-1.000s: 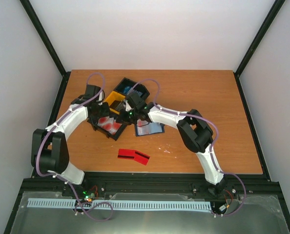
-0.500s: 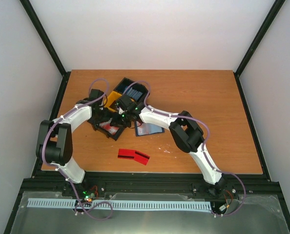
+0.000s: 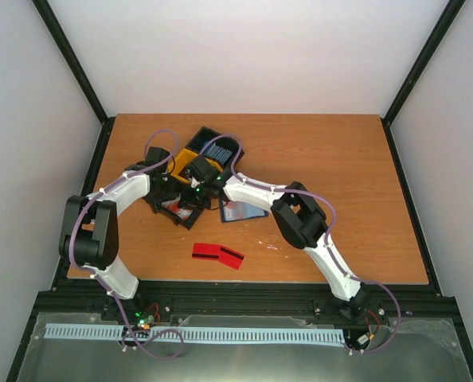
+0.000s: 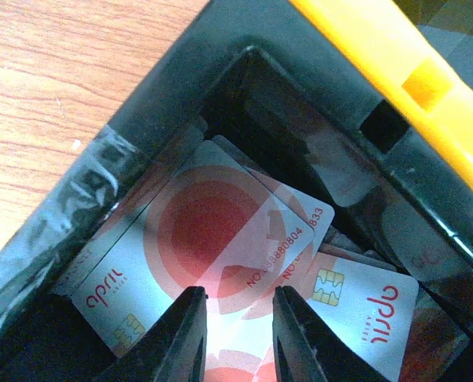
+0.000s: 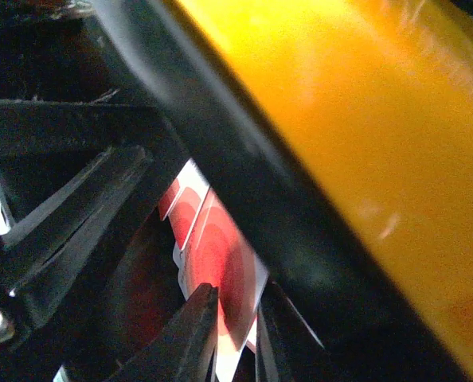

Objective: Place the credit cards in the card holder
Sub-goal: Pick up the credit card from the storage box.

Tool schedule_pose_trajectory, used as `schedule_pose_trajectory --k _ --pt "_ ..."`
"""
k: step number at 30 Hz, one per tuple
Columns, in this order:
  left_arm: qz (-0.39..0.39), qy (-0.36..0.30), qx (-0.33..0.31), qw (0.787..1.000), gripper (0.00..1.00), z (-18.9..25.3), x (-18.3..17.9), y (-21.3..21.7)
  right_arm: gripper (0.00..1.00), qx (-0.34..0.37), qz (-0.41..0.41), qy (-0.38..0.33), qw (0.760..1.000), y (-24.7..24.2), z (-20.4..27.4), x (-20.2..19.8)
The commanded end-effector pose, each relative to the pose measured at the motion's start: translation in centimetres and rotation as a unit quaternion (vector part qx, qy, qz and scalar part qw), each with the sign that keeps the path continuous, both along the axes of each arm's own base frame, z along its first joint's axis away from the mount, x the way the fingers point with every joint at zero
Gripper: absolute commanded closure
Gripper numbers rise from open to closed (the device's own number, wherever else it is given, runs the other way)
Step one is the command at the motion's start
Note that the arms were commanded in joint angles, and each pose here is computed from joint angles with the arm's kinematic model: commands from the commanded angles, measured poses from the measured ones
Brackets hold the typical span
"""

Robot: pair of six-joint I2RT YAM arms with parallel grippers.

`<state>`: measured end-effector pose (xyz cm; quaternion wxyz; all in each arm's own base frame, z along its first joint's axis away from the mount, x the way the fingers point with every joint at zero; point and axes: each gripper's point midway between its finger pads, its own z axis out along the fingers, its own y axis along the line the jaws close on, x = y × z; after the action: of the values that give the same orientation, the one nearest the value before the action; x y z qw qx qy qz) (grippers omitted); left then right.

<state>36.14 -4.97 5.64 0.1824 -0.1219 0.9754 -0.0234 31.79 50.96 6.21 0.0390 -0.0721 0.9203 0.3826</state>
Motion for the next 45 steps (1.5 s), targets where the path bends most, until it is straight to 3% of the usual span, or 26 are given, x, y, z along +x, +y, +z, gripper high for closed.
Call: schedule_pose_trajectory --k 1,4,10,16,22,28,32,38,45 --pt "-0.004 -0.003 0.008 1.000 0.75 -0.1 0.3 0.3 0.88 0.004 -0.009 0.005 1.000 0.7 -0.4 0.3" --pt "-0.004 -0.007 0.007 1.000 0.75 0.4 0.3 0.3 0.97 -0.003 -0.017 -0.001 1.000 0.4 -0.1 0.5" --pt "0.001 -0.035 0.002 0.999 0.72 2.4 0.7 0.3 0.97 -0.006 -0.006 -0.039 0.999 -0.6 3.0 0.6" --pt "0.010 -0.065 -0.006 0.998 0.61 4.5 0.9 0.3 0.97 -0.029 0.018 -0.068 0.997 -2.2 4.2 0.1" --pt "0.011 -0.101 -0.039 0.994 0.50 6.9 0.9 -0.5 0.97 0.028 0.046 -0.077 0.996 -2.6 6.5 0.0" --pt "0.021 -0.125 -0.147 0.981 0.39 9.0 -0.1 -0.9 0.97 0.132 0.073 -0.038 0.988 -2.4 8.3 -0.8" --pt "-0.014 -0.159 -0.205 0.966 0.32 11.6 -0.6 -1.9 0.97 0.169 0.082 -0.072 0.980 -3.3 11.0 -0.3" --pt "-0.108 -0.176 -0.275 0.939 0.29 13.8 -1.8 -5.3 0.97 0.165 0.072 -0.102 0.978 -8.8 12.5 0.3" --pt "-0.181 -0.171 -0.274 0.929 0.31 14.4 -2.3 -11.4 0.97 0.104 0.007 -0.094 0.990 -19.2 10.1 0.6"
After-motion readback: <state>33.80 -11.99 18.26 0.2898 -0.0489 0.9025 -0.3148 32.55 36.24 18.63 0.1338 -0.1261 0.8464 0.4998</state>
